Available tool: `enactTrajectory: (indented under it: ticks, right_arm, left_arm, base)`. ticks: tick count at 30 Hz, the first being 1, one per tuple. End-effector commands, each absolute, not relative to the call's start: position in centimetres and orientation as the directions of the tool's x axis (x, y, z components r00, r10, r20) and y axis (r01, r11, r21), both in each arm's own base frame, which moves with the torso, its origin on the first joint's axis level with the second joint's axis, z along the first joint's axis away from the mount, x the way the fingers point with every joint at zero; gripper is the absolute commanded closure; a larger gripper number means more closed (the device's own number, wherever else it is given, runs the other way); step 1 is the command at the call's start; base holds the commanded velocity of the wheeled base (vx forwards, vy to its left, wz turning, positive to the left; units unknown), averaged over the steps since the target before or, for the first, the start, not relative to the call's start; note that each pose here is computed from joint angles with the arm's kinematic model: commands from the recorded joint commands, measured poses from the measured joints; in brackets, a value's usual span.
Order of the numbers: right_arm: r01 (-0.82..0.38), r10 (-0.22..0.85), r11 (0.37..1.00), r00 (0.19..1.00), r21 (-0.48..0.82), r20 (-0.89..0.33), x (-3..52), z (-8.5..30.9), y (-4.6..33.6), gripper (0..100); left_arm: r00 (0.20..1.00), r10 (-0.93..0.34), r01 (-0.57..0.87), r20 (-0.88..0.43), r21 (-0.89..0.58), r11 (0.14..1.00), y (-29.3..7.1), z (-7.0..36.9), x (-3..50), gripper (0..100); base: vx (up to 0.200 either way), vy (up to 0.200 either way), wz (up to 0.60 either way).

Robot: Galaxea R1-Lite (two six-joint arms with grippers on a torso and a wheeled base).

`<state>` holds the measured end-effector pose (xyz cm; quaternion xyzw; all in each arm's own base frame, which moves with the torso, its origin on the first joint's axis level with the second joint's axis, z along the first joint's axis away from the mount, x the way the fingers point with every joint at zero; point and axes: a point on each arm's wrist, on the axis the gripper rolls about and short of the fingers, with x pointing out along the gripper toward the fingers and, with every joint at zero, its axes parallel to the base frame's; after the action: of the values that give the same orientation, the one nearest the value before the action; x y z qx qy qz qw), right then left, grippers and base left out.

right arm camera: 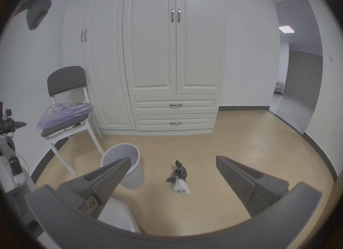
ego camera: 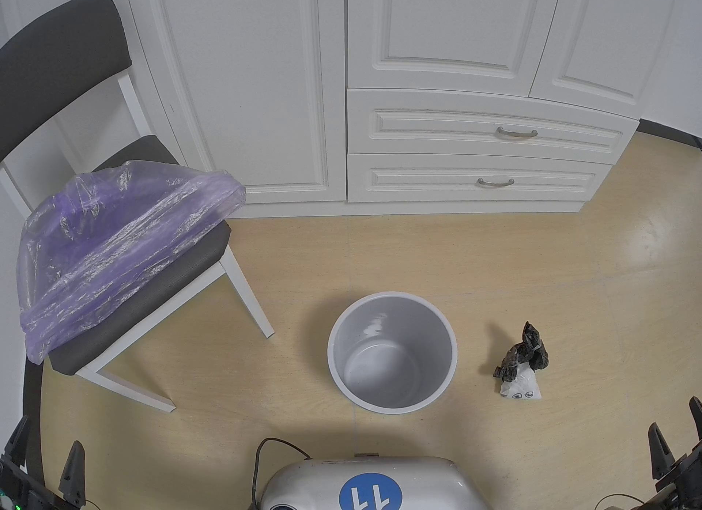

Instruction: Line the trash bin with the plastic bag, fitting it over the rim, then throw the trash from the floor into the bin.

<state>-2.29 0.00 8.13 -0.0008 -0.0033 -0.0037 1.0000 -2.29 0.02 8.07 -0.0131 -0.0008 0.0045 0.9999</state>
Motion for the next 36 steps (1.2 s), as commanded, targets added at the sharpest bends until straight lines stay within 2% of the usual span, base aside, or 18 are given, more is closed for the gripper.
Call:
enactTrajectory:
  ticks: [1, 11, 21, 24, 25, 28, 29, 30, 33, 35, 36]
  right_arm:
    - [0.011, -0.011, 1.0, 1.0, 0.014, 0.006, -2.3, 7.6, 0.0, 0]
    - [0.022, -0.021, 1.0, 1.0, -0.008, 0.005, -2.3, 7.6, 0.0, 0]
    - [0.015, -0.015, 1.0, 1.0, 0.018, 0.006, -2.3, 7.6, 0.0, 0]
    - [0.009, -0.009, 1.0, 1.0, -0.029, 0.005, -2.3, 7.6, 0.0, 0]
    - [0.008, -0.008, 0.999, 1.0, -0.041, 0.003, -2.3, 7.6, 0.0, 0]
    - [0.008, -0.008, 0.999, 1.0, -0.04, 0.005, -2.3, 7.6, 0.0, 0]
    - [0.008, -0.008, 0.999, 1.0, -0.04, 0.005, -2.3, 7.6, 0.0, 0]
    - [0.008, -0.008, 1.0, 1.0, -0.028, 0.008, -2.3, 7.6, 0.0, 0]
    - [0.014, -0.015, 1.0, 0.999, 0.023, 0.041, -2.4, 8.3, 0.0, 0]
    - [-0.021, -0.006, 0.988, 0.984, 0.152, 0.177, -3.5, 11.9, 0.0, 0]
    - [-0.026, -0.011, 0.983, 0.98, 0.179, 0.198, -3.8, 12.8, 0.0, 0]
  left_arm:
    - [1.0, 0.025, -0.024, 0.005, -0.048, 0.999, 0.0, 7.6, -2.3, 0]
    - [1.0, 0.015, -0.015, 0.002, 0.015, 1.0, 0.0, 7.6, -2.3, 0]
    - [0.999, 0.032, -0.032, 0.002, -0.038, 0.999, 0.1, 7.6, -2.3, 0]
    - [1.0, 0.031, -0.03, 0.005, -0.037, 0.999, 0.1, 7.6, -2.3, 0]
    - [1.0, 0.028, -0.027, 0.012, -0.016, 1.0, 0.1, 7.7, -2.3, 0]
    - [0.977, -0.005, -0.003, 0.213, 0.037, 0.999, 0.0, 11.3, -3.2, 0]
    - [0.977, -0.005, -0.003, 0.213, 0.037, 0.999, 0.0, 11.3, -3.2, 0]
    - [0.958, -0.07, 0.067, 0.278, 0.022, 0.998, -0.1, 13.2, -3.7, 0]
    - [0.961, -0.104, 0.105, 0.258, 0.01, 0.994, -0.2, 13.5, -3.8, 0]
    - [0.969, -0.102, 0.104, 0.226, 0.006, 0.995, -0.2, 13.2, -3.6, 0]
    - [0.972, -0.102, 0.104, 0.214, 0.005, 0.995, -0.2, 13.1, -3.5, 0]
  base:
    - [0.0, 0.0, 0.0]
    - [0.0, 0.0, 0.0]
    - [0.0, 0.0, 0.0]
    - [0.0, 0.0, 0.0]
    - [0.0, 0.0, 0.0]
    - [0.0, 0.0, 0.0]
    - [0.0, 0.0, 0.0]
    - [0.0, 0.0, 0.0]
    - [0.0, 0.0, 0.0]
    - [0.0, 0.0, 0.0]
    - [0.0, 0.0, 0.0]
